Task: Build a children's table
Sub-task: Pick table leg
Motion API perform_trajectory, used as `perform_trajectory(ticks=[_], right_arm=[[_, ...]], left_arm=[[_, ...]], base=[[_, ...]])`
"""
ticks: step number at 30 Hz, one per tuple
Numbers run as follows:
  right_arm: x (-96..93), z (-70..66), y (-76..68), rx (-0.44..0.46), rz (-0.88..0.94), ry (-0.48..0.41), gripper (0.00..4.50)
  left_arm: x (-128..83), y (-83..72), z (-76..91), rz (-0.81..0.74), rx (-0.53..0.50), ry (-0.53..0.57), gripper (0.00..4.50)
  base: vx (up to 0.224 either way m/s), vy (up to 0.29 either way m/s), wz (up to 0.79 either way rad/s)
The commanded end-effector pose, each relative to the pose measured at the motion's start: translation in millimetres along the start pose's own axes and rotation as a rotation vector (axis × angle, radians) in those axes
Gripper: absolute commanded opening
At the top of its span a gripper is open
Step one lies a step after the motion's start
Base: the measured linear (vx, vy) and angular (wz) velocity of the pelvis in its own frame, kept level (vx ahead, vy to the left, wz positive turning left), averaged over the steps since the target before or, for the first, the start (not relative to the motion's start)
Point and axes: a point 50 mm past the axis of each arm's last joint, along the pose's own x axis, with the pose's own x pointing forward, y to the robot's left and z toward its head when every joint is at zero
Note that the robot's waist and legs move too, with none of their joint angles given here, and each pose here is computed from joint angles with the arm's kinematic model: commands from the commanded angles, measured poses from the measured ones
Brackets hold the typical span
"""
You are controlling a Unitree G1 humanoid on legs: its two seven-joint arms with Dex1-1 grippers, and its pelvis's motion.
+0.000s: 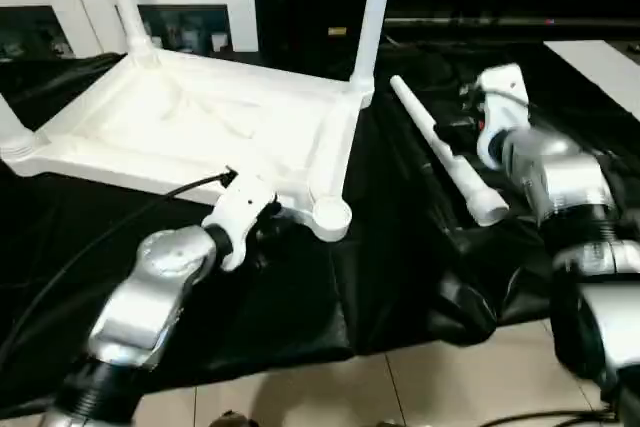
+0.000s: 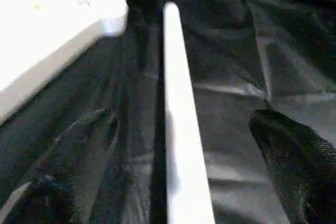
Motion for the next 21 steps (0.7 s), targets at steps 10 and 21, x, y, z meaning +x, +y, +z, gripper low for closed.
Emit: perform_trajectory(ticks=[10, 21], right_arm=[[-1.1, -2.4, -19.6, 0.05, -0.061, 0.082, 4.5], [-1.5, -12.5, -21.0, 0.014, -0.062, 0.17, 4.5]], left_arm=[[-37.0, -18.8, 34.8, -0.221, -0.027, -0.107, 2.0], [-57.9, -29.4, 37.1, -0.285, -0.037, -0.034, 2.83]], base=[[0.0, 0.0, 0.0], [0.0, 0.0, 0.0]])
